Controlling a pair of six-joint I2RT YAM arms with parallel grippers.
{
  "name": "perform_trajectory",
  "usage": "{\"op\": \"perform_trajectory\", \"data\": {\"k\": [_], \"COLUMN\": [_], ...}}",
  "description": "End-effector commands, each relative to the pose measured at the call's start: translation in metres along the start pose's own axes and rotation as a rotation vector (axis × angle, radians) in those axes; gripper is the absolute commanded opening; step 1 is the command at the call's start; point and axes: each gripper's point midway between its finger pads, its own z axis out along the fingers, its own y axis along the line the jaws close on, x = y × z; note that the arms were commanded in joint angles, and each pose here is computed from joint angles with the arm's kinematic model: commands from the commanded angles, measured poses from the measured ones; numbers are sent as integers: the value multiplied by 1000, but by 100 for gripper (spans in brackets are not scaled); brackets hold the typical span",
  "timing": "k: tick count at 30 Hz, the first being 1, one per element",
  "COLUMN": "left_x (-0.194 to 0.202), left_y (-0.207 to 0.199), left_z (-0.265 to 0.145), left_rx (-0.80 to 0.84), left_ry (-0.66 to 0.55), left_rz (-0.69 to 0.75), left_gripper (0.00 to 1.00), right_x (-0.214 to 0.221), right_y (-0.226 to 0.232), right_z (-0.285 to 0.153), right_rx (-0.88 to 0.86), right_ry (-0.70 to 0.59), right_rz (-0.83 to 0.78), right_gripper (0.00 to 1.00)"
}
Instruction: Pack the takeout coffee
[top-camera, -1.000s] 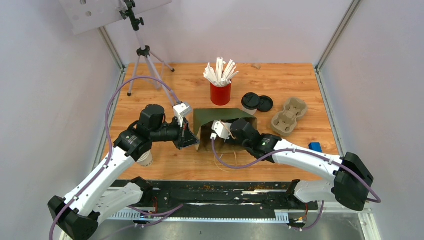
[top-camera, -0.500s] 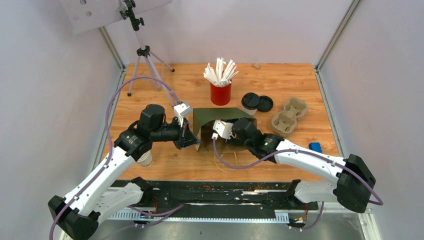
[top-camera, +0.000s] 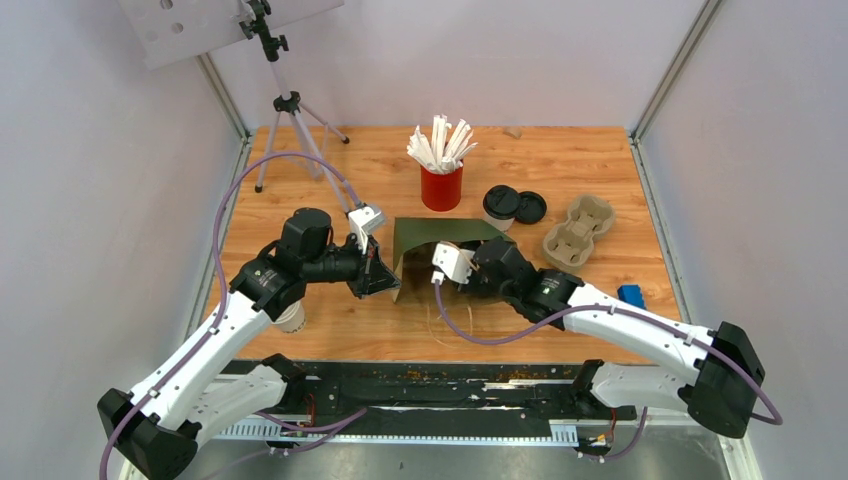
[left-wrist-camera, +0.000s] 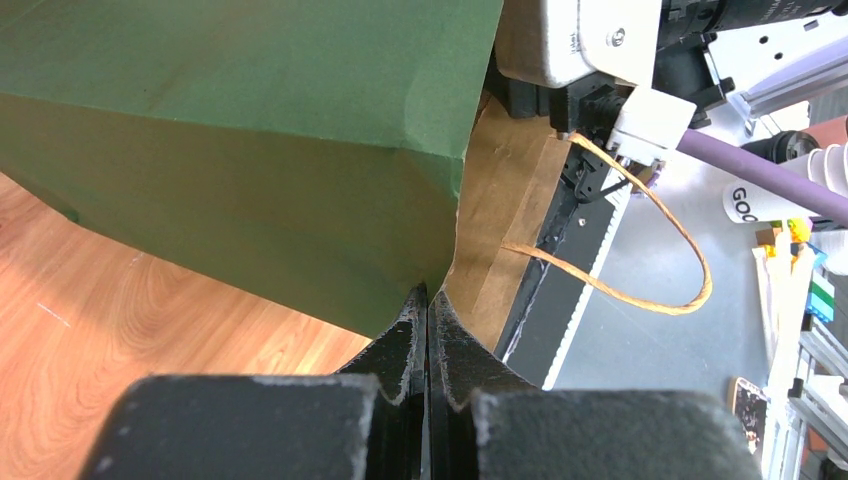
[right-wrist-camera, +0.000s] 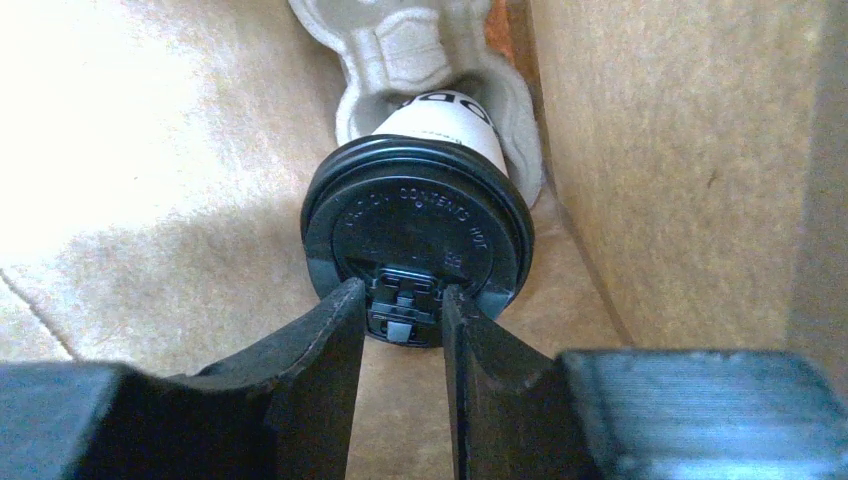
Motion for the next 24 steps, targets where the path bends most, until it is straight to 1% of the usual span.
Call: {"op": "perform_trajectory", "data": {"k": [1, 14, 24], "left_x": [-9, -16, -30], "left_y": [-5, -9, -15], "left_z": [0, 0, 0], "left_rx": [22, 37, 54], "left_ry": [-28, -48, -80], "left_rz": [26, 19, -14], "left_gripper": [0, 0, 0], "right_x": [-24, -42, -62], "right_y": [-13, -28, -36], "right_z": [-19, -49, -64], "right_rx": [-5, -17, -27], "right_ry": [-81, -124, -197], "right_rz": [52, 51, 75], "right_gripper": [35, 36, 37]}}
